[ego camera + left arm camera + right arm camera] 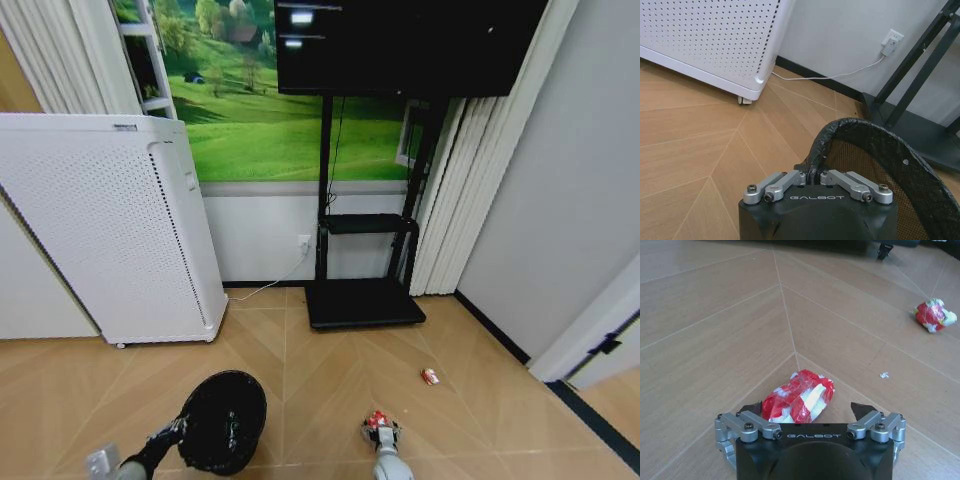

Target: Pick up the trash bin and place the garbage on the floor into it.

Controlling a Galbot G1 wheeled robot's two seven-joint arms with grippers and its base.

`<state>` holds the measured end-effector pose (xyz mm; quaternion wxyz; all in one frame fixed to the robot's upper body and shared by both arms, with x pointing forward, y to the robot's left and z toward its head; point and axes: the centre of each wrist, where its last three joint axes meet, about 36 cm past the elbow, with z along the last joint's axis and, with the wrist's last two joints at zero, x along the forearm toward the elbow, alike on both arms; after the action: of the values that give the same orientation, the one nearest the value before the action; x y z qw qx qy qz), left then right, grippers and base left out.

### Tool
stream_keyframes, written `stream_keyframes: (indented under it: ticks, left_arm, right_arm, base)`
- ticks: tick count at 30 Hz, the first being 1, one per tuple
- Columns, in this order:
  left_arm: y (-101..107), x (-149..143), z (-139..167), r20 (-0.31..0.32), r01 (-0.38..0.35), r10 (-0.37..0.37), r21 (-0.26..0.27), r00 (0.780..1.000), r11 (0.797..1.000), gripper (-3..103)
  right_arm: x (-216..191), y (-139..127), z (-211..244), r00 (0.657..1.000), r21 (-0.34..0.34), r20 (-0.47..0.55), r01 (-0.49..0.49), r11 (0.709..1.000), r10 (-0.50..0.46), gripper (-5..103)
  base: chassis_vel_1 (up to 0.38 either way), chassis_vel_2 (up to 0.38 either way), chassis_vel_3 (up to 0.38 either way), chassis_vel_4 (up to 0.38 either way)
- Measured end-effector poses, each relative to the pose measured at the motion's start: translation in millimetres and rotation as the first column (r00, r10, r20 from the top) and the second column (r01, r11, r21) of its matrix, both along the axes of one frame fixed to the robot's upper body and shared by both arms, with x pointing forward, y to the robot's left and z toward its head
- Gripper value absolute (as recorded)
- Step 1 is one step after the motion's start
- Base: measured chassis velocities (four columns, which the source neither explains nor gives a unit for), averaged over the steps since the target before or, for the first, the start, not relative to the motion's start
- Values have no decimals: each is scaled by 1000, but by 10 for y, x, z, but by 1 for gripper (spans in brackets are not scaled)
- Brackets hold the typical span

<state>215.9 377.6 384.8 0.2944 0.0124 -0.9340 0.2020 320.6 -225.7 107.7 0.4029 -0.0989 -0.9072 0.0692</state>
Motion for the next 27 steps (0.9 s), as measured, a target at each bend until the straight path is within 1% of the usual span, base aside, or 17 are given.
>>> stream_keyframes:
  ticks: [1, 5, 6, 7, 8, 9, 10, 13, 14, 15, 17, 18, 20, 21, 25, 26, 27]
  left_arm:
    - [4, -1, 2, 0, -1, 1, 1, 1000, 1000, 7]
    - [8, -2, 1, 0, -3, 3, 1, 1000, 1000, 7]
    - [11, -2, -1, -1, -4, 4, 2, 1000, 1000, 7]
    - [11, -2, -1, -1, -4, 4, 2, 1000, 1000, 7]
    - [12, -2, -2, -1, -4, 4, 2, 1000, 1000, 7]
    - [12, -2, -2, -1, -6, 6, 0, 1000, 1000, 7]
    - [12, -2, -2, -1, -6, 6, 0, 1000, 1000, 7]
    - [11, -1, -20, -3, -13, 13, -4, 1000, 1000, 7]
    - [11, -1, -20, -3, -13, 13, -4, 1000, 1000, 7]
    - [11, 0, -20, -2, -13, 13, -5, 1000, 1000, 7]
    - [12, 3, -18, -1, -13, 13, -7, 1000, 1000, 7]
    - [14, 9, -16, 0, -13, 13, -6, 1000, 1000, 7]
    - [21, 15, -18, 0, -14, 14, -5, 1000, 1000, 7]
    - [24, 15, -22, -1, -15, 15, -6, 1000, 1000, 7]
    - [26, 13, -30, -3, -16, 16, -6, 1000, 1000, 7]
    - [23, 11, -38, -6, -15, 15, -6, 1000, 1000, 7]
    - [21, 10, -41, -7, -13, 13, -6, 1000, 1000, 7]
  right_arm:
    - [12, -4, -2, 1000, 3, -1, 5, 1000, -5, 95]
    - [26, -10, -4, 1000, 3, -1, 9, 1000, -9, 95]
    - [34, -13, -5, 1000, 5, -1, 10, 1000, -10, 85]
    - [34, -13, -5, 1000, 5, -1, 10, 1000, -10, 85]
    - [42, -18, -5, 1000, 6, -1, 11, 1000, -11, 80]
    - [47, -24, -5, 1000, 8, -1, 9, 1000, -9, 70]
    - [47, -24, -5, 1000, 8, -1, 9, 1000, -9, 70]
    - [55, -7, -21, 1000, 6, -7, 8, 1000, -8, 54]
    - [55, -7, -21, 1000, 6, -7, 8, 1000, -8, 54]
    - [54, -9, -27, 1000, 5, -9, 8, 1000, -8, 48]
    - [61, -16, -31, 1000, 4, -11, 10, 1000, -10, 48]
    - [67, -28, -30, 1000, 4, -11, 12, 1000, -12, 37]
    - [77, -47, -28, 1000, 3, -11, 15, 1000, -15, 32]
    - [84, -63, -21, 1000, 1, -6, 16, 1000, -16, 20]
    - [106, -82, 7, 1000, 4, 13, 10, 1000, -10, 16]
    - [136, -100, 43, 998, 11, 61, -13, 1000, 12, 16]
    - [152, -111, 64, 996, 7, 88, -33, 999, 32, 21]
  base:
    - [0, 0, 0, 0]
    - [0, 0, 0, 0]
    - [0, 0, 0, 0]
    - [0, 0, 0, 0]
    - [0, 0, 0, 0]
    - [0, 0, 0, 0]
    - [0, 0, 0, 0]
    - [0, 0, 0, 0]
    - [0, 0, 0, 0]
    - [0, 0, 0, 0]
    - [0, 0, 0, 0]
    - [0, 0, 0, 0]
    - [0, 0, 0, 0]
    - [0, 0, 0, 0]
    - [0, 0, 0, 0]
    - [0, 0, 0, 0]
    - [0, 0, 0, 0]
